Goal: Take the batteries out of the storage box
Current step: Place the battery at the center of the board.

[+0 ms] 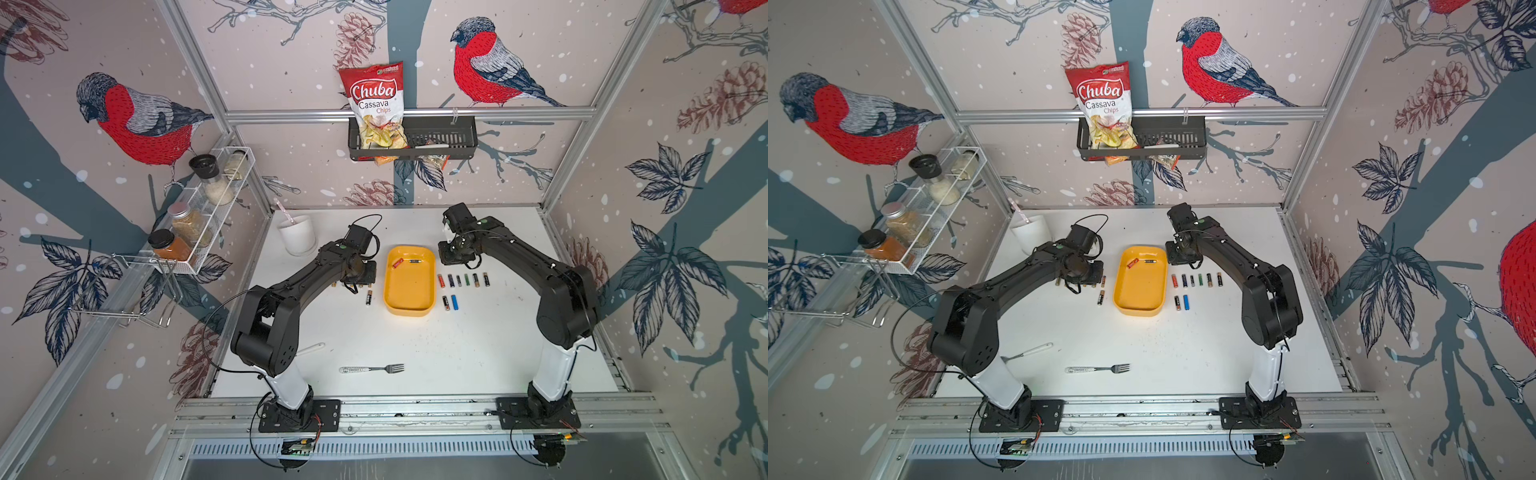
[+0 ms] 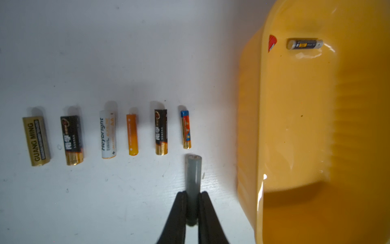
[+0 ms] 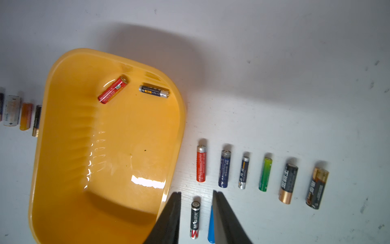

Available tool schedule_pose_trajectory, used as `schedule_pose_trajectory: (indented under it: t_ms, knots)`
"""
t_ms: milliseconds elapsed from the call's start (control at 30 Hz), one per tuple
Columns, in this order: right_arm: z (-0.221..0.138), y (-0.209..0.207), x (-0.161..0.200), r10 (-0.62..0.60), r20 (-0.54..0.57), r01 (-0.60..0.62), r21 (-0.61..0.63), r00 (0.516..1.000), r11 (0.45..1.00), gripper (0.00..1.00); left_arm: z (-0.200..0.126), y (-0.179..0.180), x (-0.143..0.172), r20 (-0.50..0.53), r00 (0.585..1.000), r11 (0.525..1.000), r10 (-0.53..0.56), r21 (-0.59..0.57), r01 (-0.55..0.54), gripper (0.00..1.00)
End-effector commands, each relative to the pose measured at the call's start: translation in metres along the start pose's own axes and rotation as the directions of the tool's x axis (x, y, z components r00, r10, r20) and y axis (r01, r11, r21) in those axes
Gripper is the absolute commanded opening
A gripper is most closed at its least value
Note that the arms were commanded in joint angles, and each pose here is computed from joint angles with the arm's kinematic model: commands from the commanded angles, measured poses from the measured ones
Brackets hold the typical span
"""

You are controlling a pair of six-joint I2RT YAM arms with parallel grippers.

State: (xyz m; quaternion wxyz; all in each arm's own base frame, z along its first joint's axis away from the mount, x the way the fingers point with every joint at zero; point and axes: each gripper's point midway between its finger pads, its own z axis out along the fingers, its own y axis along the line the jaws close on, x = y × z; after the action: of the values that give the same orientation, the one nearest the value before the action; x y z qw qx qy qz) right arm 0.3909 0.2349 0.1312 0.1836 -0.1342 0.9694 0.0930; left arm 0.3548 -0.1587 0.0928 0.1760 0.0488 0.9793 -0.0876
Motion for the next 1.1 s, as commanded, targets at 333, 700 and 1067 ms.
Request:
schedule_pose_trajectory:
  t_ms: [333,700,1067]
  knots:
    - [0.003,0.027,-0.013,-0.055,-0.012,0.055,-0.005,0.998,0.998,0.33,0.009,0.021,0.025,0.0,0.998,0.998,-0.065,0.001,0.065,0.15]
    - [0.004,0.029,-0.016,-0.064,-0.019,0.064,-0.003,0.998,0.998,0.33,0.03,0.022,0.039,-0.035,0.996,0.997,-0.077,0.017,0.077,0.15]
    - [0.004,0.029,-0.017,-0.066,-0.024,0.066,0.002,0.998,0.998,0.33,0.045,0.024,0.05,-0.072,0.995,0.997,-0.076,0.016,0.077,0.15]
